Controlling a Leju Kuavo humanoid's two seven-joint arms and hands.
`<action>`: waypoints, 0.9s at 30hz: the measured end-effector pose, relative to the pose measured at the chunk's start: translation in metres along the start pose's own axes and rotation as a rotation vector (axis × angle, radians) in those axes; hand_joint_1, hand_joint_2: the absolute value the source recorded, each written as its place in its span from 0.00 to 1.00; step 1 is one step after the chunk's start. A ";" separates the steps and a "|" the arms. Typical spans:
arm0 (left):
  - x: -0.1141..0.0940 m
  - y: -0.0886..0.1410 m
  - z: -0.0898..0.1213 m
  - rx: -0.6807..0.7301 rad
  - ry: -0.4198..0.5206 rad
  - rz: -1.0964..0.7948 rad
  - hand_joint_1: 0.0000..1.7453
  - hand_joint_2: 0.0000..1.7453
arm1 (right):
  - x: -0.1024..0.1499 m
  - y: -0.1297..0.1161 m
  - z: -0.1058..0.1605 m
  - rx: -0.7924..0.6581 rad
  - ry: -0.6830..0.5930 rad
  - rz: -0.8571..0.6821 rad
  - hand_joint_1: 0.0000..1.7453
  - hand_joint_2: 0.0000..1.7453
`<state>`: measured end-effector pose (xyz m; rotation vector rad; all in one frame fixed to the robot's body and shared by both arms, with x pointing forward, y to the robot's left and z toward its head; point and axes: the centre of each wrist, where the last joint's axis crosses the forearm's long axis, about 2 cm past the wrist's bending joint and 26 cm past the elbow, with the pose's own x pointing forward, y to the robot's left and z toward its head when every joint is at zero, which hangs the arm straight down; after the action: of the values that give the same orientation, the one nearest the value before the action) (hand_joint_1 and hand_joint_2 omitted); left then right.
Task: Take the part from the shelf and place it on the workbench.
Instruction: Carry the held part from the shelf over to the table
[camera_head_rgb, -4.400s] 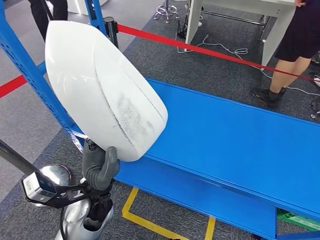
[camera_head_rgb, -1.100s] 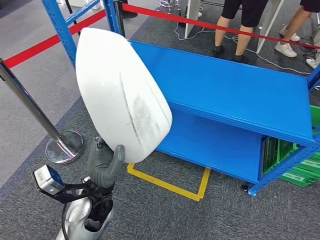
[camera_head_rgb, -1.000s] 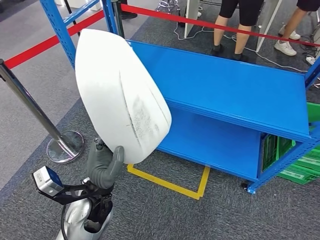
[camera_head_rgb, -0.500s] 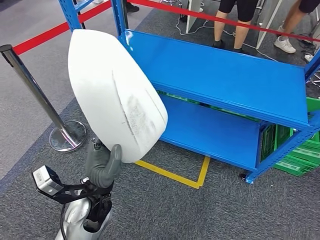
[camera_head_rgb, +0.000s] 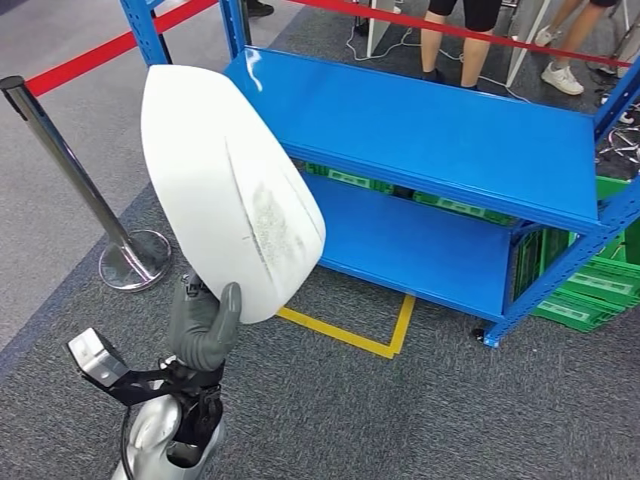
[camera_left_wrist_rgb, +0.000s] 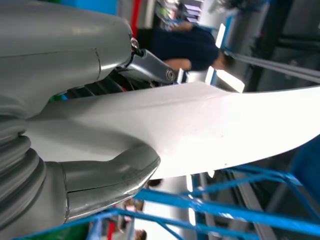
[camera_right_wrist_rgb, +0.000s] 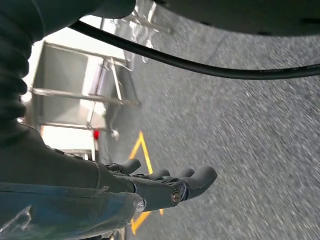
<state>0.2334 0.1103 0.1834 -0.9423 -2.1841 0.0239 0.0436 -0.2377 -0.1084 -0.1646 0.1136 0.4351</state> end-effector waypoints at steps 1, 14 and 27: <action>0.000 0.001 0.001 0.020 0.009 -0.015 1.00 1.00 | 0.000 0.000 0.000 -0.013 -0.019 0.009 0.00 1.00; -0.001 0.005 0.007 0.073 0.017 -0.162 1.00 1.00 | 0.005 -0.004 0.001 -0.049 -0.145 0.058 0.00 1.00; -0.002 0.005 -0.001 -0.043 -0.012 -0.040 1.00 1.00 | 0.007 -0.008 0.001 -0.024 -0.171 0.059 0.00 1.00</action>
<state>0.2387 0.1123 0.1815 -0.9245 -2.2216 -0.0363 0.0535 -0.2422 -0.1077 -0.1475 -0.0550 0.5074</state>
